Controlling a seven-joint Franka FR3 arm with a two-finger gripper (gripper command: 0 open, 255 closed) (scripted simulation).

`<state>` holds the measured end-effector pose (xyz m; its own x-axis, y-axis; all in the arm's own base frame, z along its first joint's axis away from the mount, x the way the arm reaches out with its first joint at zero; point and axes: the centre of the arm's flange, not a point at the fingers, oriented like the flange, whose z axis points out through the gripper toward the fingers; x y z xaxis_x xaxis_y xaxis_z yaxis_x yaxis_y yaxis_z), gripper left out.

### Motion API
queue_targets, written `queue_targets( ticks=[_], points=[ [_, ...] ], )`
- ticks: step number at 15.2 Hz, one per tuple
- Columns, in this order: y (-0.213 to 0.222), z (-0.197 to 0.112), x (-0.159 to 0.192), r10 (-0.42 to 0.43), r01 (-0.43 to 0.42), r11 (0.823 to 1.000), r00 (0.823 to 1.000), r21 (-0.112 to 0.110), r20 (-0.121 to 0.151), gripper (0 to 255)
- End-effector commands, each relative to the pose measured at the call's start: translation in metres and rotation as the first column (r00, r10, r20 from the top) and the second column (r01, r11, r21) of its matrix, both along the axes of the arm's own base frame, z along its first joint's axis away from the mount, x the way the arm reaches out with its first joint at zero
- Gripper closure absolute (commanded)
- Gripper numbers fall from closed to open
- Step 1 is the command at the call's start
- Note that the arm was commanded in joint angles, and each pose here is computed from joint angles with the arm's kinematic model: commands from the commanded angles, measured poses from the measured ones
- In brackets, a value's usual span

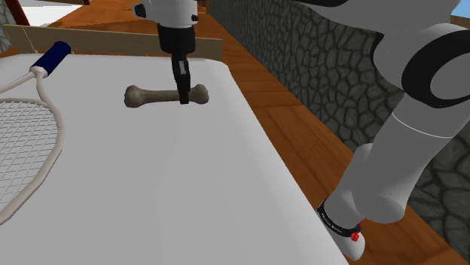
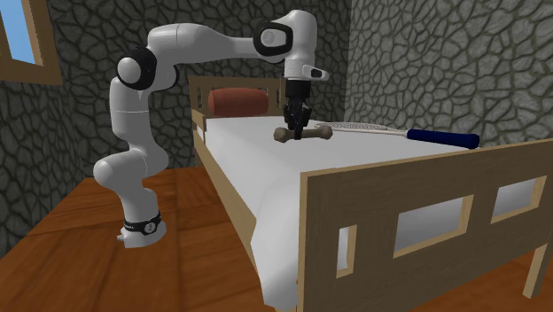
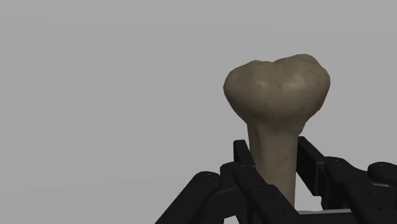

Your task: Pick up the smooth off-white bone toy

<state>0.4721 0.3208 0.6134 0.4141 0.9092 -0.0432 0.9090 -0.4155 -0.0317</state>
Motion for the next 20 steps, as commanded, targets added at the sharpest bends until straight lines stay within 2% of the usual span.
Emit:
queue_targets(
  ticks=[1, 8, 20],
  points=[
    [0.0, 0.0, 0.0, 0.0, 0.0, 1.0, 1.0, 0.0, 0.0, 255],
    [0.0, 0.0, 0.0, 0.0, 0.0, 1.0, 1.0, 0.0, 0.0, 255],
    [0.0, 0.063, 0.0, 0.0, 0.0, 1.0, 1.0, 0.0, 0.0, 255]
  ],
)
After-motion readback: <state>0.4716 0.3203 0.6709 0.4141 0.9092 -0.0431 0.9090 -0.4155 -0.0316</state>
